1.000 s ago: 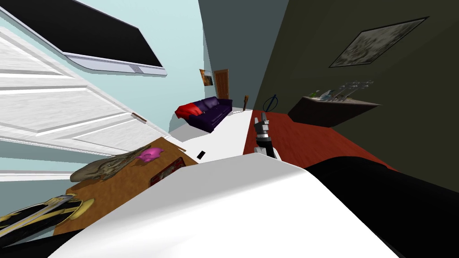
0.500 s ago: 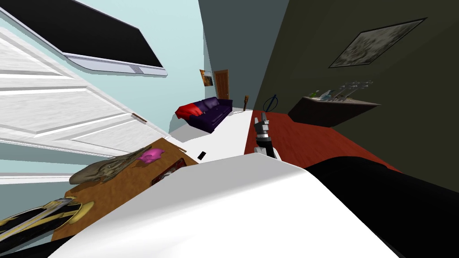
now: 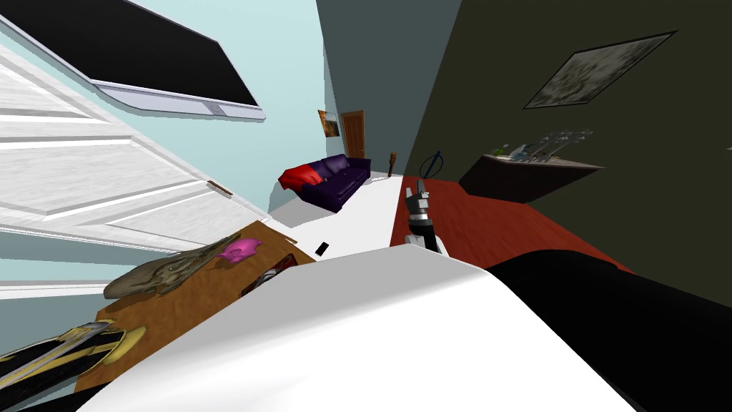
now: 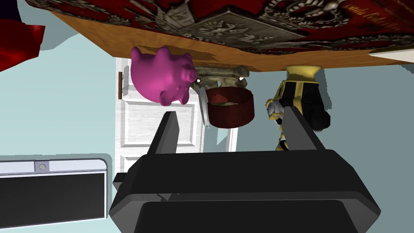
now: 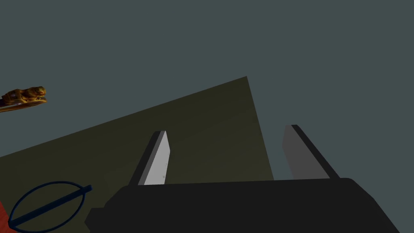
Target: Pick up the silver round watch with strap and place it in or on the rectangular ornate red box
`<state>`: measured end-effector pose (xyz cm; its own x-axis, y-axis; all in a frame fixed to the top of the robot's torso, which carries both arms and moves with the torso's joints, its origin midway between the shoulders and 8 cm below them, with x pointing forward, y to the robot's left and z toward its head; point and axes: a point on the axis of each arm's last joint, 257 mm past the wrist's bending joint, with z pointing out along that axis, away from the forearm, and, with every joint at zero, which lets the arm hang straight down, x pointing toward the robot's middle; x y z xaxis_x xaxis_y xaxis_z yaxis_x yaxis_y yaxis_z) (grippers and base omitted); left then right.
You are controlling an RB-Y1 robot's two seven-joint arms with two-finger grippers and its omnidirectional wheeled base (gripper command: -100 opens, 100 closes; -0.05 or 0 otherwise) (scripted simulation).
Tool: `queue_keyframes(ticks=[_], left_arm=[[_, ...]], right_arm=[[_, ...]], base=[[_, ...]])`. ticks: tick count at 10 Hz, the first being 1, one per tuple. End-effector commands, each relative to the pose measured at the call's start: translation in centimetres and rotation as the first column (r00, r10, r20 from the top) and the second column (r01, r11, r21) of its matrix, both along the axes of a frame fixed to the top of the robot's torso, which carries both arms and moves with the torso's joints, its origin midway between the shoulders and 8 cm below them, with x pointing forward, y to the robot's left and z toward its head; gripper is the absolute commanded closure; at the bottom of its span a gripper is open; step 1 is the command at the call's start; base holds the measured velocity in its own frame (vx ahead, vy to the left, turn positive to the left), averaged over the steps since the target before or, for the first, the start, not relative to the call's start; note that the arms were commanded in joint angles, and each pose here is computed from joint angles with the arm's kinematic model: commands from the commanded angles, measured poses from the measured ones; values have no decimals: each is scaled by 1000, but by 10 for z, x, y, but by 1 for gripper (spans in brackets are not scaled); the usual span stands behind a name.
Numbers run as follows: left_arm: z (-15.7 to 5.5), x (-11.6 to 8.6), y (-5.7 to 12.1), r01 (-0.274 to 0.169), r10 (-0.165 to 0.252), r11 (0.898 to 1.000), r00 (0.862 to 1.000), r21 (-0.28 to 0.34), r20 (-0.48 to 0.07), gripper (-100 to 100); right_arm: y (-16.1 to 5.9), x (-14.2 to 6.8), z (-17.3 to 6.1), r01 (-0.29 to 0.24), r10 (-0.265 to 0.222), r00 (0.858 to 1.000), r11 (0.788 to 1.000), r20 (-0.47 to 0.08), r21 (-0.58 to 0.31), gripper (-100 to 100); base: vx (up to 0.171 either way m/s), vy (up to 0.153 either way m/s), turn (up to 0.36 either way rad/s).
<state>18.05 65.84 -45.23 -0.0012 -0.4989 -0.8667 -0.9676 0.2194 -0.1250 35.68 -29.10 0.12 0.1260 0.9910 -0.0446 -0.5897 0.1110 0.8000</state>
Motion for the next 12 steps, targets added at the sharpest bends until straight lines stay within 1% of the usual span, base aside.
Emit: queue_keyframes(ticks=[1, 4, 5, 6, 10, 11, 12], left_arm=[[0, 0, 0, 0, 0, 1000, 1000, 0, 0, -100], [0, 0, 0, 0, 0, 1000, 1000, 0, 0, -100], [0, 0, 0, 0, 0, 1000, 1000, 0, 0, 0], [5, 5, 7, -2, 2, 1000, 1000, 3, 1, -100], [28, 24, 35, -4, 5, 1000, 1000, 16, -7, -100], [33, 29, 40, -9, 9, 1000, 1000, 9, 1, -100], [33, 29, 40, -10, 10, 1000, 1000, 7, 2, -100]], right_arm=[[0, 0, 0, 0, 0, 1000, 1000, 0, 0, 0], [0, 0, 0, 0, 0, 1000, 1000, 0, 0, 0], [0, 0, 0, 0, 0, 1000, 1000, 0, 0, 0], [0, 0, 0, 0, 0, 1000, 1000, 0, 0, 0], [0, 0, 0, 0, 0, 1000, 1000, 0, 0, 0], [0, 0, 0, 0, 0, 1000, 1000, 0, 0, 0], [0, 0, 0, 0, 0, 1000, 1000, 0, 0, 0]], base=[[0, 0, 0], [0, 0, 0], [0, 0, 0], [-20, -25, -9], [-54, -58, -10], [-55, -51, -13], [-41, -48, -4]])
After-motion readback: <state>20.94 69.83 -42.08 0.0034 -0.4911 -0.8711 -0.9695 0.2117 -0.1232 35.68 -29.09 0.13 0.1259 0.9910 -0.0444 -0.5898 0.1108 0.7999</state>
